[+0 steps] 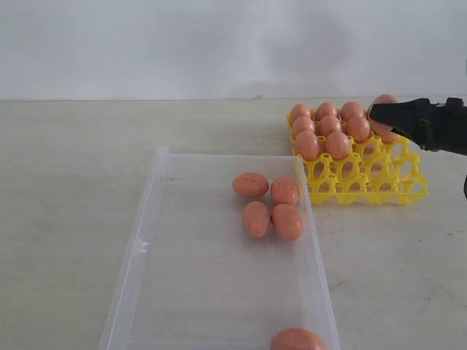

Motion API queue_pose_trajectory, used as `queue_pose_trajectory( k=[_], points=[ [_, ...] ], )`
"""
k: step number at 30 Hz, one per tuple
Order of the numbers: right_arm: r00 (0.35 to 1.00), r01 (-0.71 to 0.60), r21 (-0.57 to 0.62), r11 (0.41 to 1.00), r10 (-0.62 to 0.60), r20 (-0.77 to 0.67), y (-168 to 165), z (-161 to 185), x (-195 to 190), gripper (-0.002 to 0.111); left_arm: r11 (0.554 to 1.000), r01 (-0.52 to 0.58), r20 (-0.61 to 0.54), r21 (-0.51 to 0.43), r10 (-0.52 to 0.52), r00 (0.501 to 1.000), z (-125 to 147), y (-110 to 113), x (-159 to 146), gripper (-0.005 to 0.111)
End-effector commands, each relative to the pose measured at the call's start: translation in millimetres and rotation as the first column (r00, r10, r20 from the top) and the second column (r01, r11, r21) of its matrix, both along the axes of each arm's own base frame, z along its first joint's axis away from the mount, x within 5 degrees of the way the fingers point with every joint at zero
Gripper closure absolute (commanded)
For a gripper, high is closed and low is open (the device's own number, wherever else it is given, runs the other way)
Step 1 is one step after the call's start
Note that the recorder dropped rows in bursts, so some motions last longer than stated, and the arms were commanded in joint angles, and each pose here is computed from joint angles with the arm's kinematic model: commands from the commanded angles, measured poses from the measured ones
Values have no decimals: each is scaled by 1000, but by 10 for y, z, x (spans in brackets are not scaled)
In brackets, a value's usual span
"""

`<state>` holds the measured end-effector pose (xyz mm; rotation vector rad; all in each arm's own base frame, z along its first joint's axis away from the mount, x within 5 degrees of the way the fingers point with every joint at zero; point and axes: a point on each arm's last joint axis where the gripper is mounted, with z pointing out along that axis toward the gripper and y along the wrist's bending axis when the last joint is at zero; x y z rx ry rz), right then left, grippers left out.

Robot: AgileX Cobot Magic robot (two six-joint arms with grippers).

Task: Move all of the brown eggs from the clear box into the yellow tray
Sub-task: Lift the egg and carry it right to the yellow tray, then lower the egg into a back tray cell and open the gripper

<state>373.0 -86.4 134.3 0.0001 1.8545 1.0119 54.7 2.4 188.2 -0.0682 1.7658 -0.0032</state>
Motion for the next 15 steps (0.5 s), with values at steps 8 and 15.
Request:
queue_pose_trajectory(
  k=[8,15],
  points=[
    [988,75,-431,899,-7,157,349,-132,264,108,1000,-3,6,0,3,1000,-1,1,0,103],
    [992,22,-483,875,43,122,355,-175,232,108,1000,-3,6,0,3,1000,-1,1,0,103]
  ],
)
